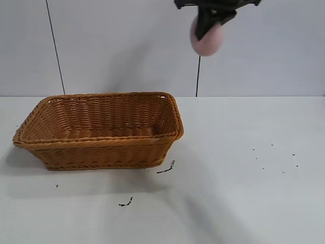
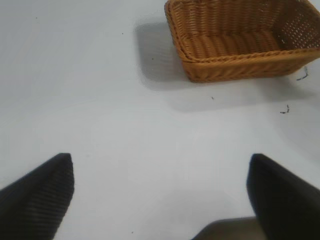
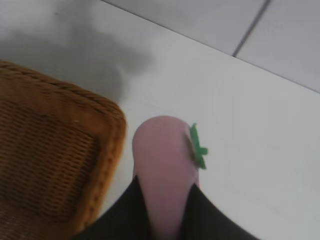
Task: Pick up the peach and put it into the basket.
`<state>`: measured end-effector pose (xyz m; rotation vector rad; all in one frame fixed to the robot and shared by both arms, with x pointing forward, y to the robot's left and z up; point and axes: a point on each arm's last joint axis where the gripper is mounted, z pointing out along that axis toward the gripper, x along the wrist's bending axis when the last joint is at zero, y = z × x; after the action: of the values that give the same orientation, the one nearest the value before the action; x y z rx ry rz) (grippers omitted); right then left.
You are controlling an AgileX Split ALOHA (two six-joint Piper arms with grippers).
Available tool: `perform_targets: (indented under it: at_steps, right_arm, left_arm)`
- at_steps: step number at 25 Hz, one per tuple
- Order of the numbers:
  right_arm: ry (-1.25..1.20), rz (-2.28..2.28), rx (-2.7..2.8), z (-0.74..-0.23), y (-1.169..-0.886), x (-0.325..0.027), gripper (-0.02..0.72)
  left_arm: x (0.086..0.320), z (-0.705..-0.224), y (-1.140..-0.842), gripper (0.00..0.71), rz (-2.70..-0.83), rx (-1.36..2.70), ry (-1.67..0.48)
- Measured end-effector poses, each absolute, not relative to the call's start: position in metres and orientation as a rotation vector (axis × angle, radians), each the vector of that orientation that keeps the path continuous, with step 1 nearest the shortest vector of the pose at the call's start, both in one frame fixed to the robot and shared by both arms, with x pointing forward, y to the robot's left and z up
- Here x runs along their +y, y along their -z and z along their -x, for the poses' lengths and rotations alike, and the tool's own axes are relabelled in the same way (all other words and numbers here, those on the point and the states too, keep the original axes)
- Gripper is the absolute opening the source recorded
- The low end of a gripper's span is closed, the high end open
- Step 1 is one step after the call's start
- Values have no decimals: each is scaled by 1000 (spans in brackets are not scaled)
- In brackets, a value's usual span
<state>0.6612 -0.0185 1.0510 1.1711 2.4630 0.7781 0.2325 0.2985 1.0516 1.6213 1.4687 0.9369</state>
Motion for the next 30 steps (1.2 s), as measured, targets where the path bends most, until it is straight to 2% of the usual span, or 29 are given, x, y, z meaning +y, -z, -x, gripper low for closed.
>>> perform_targets:
  at_steps: [5,10,12,13,14,17,19,22,30]
  right_arm:
    - [-726,-1129,2550,-661,-991,16,34]
    - [-660,-1134,2598,-667,-937,25,45]
    - [-642,-1139,2609,-668,-928,26,92]
    - [-639,-1141,2611,-667,-927,26,141]
    - [-639,-1142,2612,-667,-927,26,213]
    - [-639,-1136,2614,-667,-929,26,525]
    - [-628,-1120,2624,-666,-933,25,635]
    - [-636,-1107,2620,-663,-948,23,680]
    - [-690,-1143,2536,-662,-1016,-3,689]
  left_arm:
    - [298,-232,-1052,692,-1621,1469,-937]
    - [298,-232,-1052,692,-1621,1469,-937]
    - [298,-232,-1052,692,-1621,1469,-937]
    - [298,-232,-1052,692,-1621,1469,-937]
    - [298,-232,-1052,692,-1621,1469,-937]
    - [298,-232,-1052,692,-1621,1469,-937]
    - [298,-232,-1052,692,-1621,1469,-937]
    - [298,-232,-1052,692,-1621,1469,-937]
    - [298,-232,-1052,692,-1621,1469,-937]
